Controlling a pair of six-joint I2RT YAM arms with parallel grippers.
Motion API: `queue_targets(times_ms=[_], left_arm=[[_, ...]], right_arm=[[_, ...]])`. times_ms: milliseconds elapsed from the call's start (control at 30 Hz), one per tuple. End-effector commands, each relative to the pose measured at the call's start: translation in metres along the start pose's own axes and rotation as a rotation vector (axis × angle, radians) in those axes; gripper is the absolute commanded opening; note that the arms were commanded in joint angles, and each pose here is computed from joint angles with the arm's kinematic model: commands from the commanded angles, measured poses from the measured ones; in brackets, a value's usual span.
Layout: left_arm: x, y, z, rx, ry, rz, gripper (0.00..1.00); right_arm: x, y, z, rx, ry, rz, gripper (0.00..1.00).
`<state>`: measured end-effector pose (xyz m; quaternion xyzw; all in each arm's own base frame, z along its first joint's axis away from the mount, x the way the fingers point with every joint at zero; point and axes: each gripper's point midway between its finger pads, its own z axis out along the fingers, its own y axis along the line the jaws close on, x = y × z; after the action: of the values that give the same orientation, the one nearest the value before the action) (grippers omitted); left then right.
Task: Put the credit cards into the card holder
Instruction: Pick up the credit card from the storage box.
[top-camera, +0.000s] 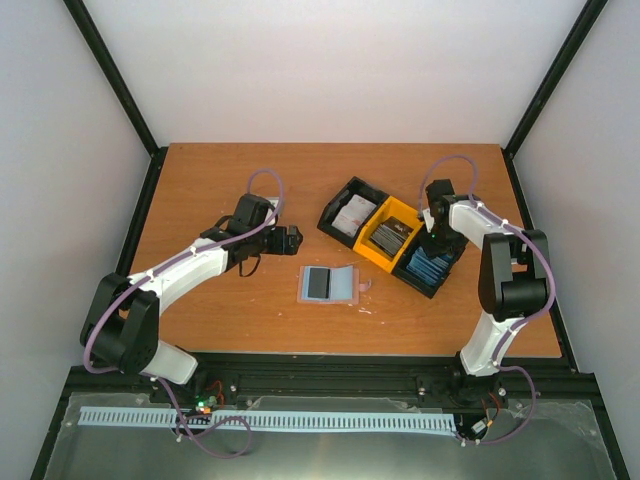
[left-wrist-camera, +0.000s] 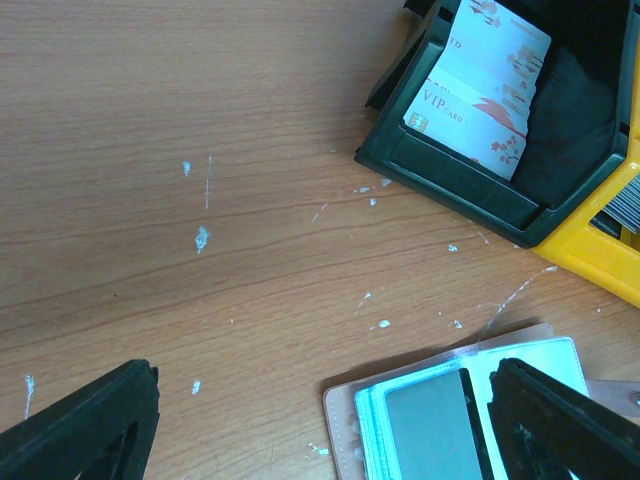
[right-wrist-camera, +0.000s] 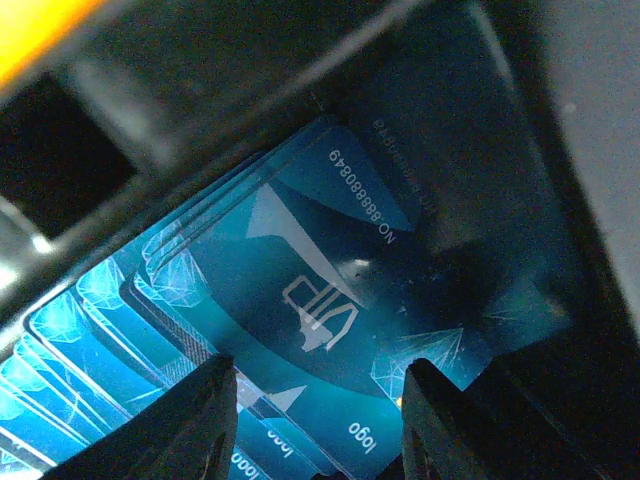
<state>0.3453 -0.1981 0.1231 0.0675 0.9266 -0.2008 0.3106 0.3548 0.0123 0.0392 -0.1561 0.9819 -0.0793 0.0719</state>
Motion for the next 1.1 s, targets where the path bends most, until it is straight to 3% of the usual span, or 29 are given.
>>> queue_targets(times_ms=[0, 533, 1067], left_arm=[[-0.004, 0.003, 0.002, -0.010, -0.013, 0.021, 0.91], [-0.003, 0.002, 0.002, -0.004, -0.013, 0.016, 0.91], [-0.002, 0.003, 0.002, -0.005, -0.014, 0.014, 0.91]], right_arm=[[-0.009, -0.012, -0.009, 0.045, -0.024, 0.019, 0.45], [-0.012, -0.022, -0.023, 0.038, -0.079, 0.058, 0.44], [-0.014, -0.039, -0.021, 0.147, -0.113, 0.022, 0.28]])
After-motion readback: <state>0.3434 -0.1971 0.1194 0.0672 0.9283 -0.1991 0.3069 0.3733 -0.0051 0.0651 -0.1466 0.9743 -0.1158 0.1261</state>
